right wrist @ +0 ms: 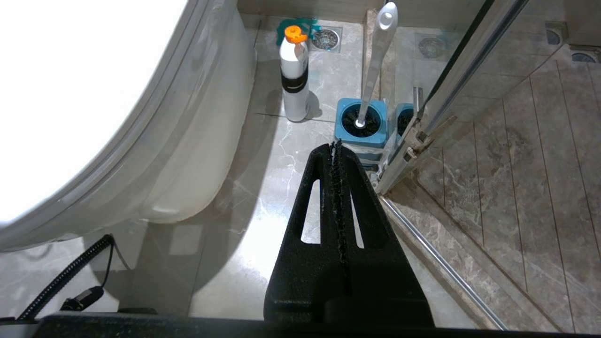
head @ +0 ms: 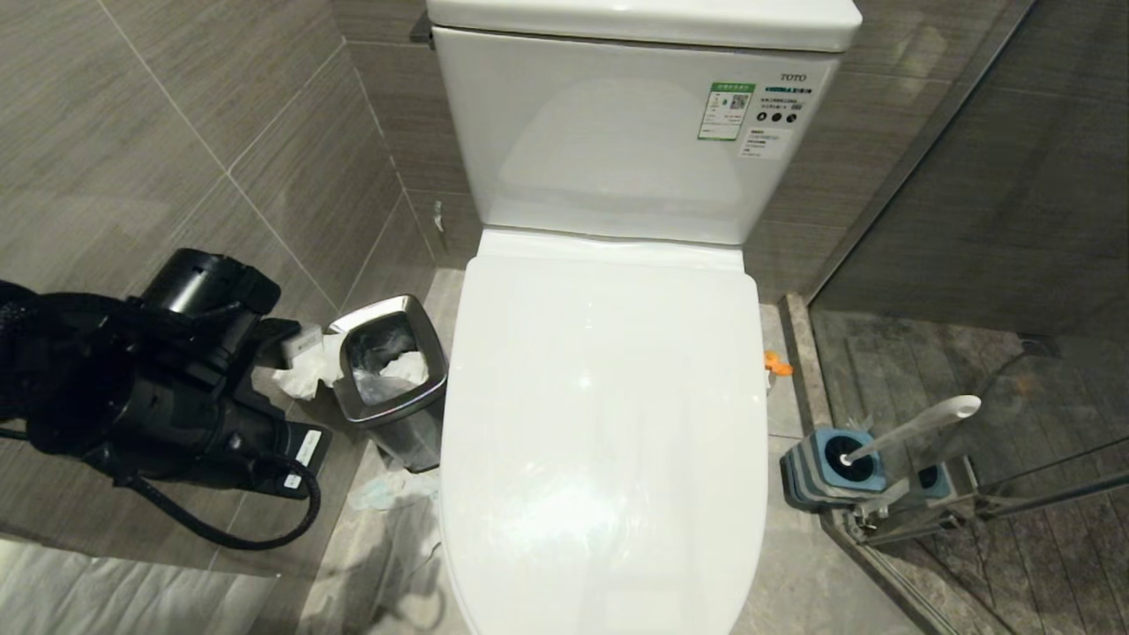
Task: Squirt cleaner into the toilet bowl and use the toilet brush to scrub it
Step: Use the left hand to lift the toilet lid slightly
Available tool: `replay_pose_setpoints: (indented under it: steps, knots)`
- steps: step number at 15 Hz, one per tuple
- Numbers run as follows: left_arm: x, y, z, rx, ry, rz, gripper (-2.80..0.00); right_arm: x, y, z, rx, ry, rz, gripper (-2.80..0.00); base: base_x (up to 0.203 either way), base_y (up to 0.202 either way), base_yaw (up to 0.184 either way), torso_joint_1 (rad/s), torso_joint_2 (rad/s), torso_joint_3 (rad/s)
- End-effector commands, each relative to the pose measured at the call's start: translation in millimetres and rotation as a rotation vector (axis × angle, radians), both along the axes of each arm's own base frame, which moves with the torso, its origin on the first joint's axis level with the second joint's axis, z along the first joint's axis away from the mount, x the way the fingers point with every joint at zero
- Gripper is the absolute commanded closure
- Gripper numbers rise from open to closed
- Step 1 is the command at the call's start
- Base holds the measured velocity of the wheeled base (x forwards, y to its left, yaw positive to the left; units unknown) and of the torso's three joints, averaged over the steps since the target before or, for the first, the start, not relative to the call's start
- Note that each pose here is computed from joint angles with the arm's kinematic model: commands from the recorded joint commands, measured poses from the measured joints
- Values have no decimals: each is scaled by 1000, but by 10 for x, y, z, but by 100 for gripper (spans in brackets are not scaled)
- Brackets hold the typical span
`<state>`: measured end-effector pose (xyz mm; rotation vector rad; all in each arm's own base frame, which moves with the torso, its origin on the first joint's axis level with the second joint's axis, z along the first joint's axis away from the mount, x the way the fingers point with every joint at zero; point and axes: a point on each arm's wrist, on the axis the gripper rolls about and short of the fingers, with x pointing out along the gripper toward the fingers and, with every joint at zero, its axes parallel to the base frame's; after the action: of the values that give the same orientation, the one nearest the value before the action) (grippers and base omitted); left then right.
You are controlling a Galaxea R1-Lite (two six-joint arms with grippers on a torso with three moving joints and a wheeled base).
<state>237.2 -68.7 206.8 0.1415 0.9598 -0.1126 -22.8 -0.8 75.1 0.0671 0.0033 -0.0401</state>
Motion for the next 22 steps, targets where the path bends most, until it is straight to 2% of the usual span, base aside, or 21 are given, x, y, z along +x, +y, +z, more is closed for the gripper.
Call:
replay_pose_setpoints:
  steps: [1,3,5,8,10,13,16,21,22]
  knots:
    - [12,19,-140,10,30,9,0,0,0,0,0,0,0,0,0,0,0,0,0,0]
    - [38,6,-222,-4,64,-4,0,0,0,0,0,0,0,0,0,0,0,0,0,0]
    - [4,-3,-305,-69,119,-31,0,0,0,0,0,0,0,0,0,0,0,0,0,0]
    - [15,-12,-415,-84,168,-27,0,0,0,0,0,0,0,0,0,0,0,0,0,0]
    - [66,-33,-502,-116,207,-38,0,0,0,0,0,0,0,0,0,0,0,0,0,0]
    - [248,-89,-631,-157,179,-13,0,0,0,0,0,0,0,0,0,0,0,0,0,0]
    - [376,-122,-787,-156,194,-6,0,0,0,0,0,0,0,0,0,0,0,0,0,0]
    - [492,-40,-910,-171,177,31,0,0,0,0,0,0,0,0,0,0,0,0,0,0]
    - [495,-27,-911,-201,181,39,0,0,0,0,0,0,0,0,0,0,0,0,0,0]
